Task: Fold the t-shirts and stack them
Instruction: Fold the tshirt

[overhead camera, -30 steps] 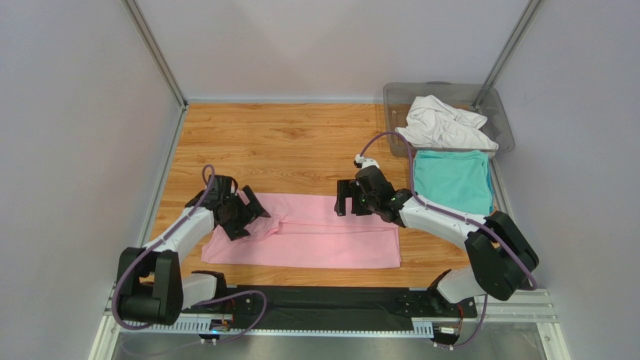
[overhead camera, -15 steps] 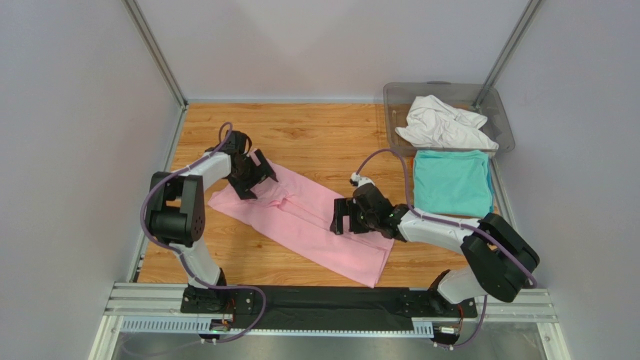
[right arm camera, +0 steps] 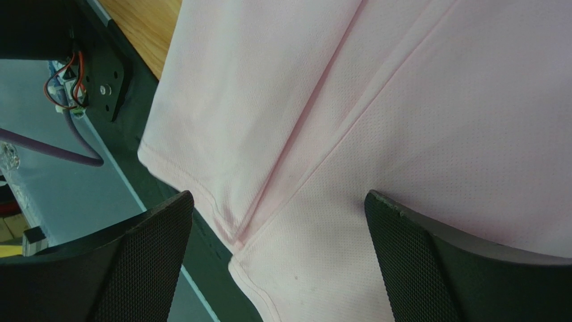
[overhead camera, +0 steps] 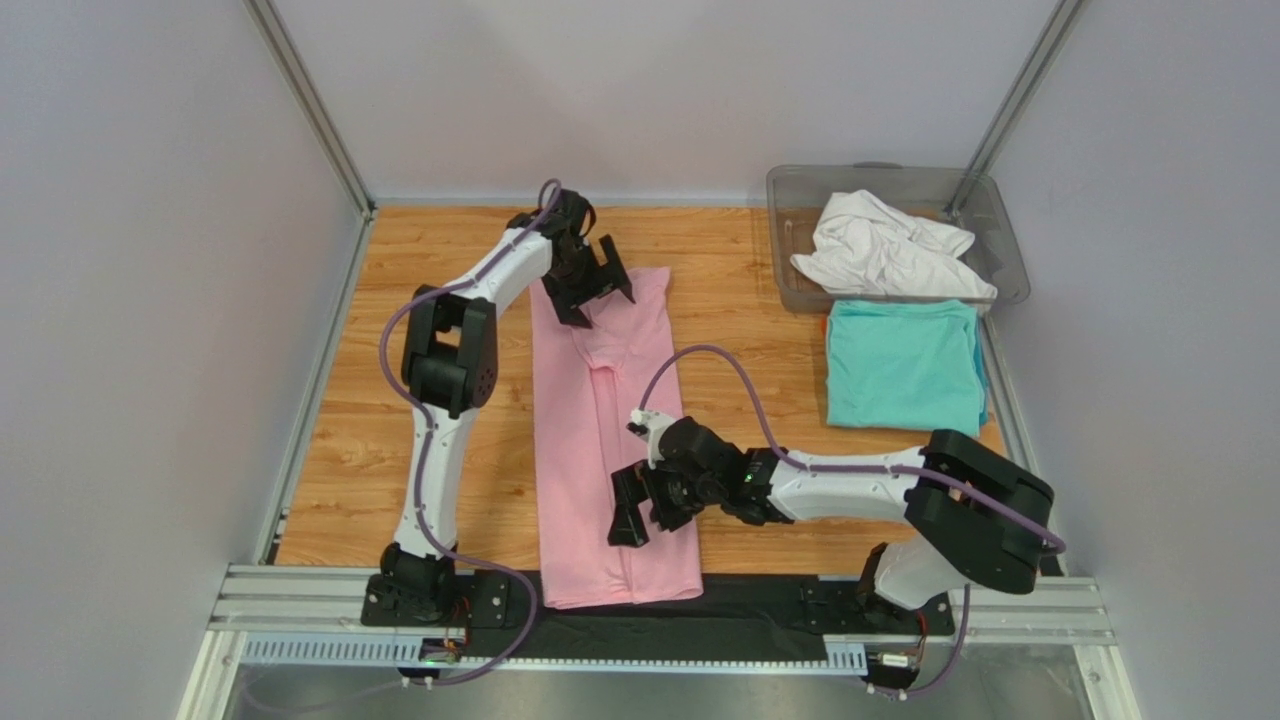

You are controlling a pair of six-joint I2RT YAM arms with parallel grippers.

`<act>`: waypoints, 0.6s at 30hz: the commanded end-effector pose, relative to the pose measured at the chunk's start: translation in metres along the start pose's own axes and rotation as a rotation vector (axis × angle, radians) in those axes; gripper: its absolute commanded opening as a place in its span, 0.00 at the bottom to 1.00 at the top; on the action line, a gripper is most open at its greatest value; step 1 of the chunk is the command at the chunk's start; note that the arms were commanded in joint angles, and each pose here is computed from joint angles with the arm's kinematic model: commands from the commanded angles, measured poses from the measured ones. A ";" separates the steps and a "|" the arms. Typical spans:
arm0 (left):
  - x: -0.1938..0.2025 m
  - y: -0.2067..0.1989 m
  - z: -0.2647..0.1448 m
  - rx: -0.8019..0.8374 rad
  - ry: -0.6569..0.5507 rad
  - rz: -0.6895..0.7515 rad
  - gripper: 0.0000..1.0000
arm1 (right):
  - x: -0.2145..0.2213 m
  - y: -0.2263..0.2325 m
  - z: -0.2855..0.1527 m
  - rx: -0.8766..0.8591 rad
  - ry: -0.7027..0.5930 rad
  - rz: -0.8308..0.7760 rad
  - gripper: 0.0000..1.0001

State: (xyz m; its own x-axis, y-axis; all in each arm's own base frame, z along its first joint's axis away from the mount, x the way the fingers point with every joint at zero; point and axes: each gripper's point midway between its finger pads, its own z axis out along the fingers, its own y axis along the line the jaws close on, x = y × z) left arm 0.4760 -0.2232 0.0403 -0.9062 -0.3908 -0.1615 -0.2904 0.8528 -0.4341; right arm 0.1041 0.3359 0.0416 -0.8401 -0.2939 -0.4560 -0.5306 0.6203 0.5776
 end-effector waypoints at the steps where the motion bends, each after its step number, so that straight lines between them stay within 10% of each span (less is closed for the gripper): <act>1: 0.015 -0.006 0.024 -0.032 0.068 0.003 1.00 | 0.004 0.024 0.010 -0.082 0.043 -0.030 1.00; 10: -0.005 -0.018 0.031 -0.024 0.007 0.001 1.00 | -0.022 0.021 0.002 -0.002 -0.054 -0.097 1.00; 18: -0.026 -0.085 -0.092 0.178 -0.150 0.132 1.00 | -0.073 0.049 -0.053 0.014 -0.242 -0.182 1.00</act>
State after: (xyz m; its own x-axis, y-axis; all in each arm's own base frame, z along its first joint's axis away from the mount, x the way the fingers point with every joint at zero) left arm 0.4932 -0.2546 0.0571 -0.9126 -0.3632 -0.1877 -0.2443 0.8526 -0.4620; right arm 0.1189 0.3449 0.0836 -0.7601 -0.3000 -0.5764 -0.6155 0.6168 0.4906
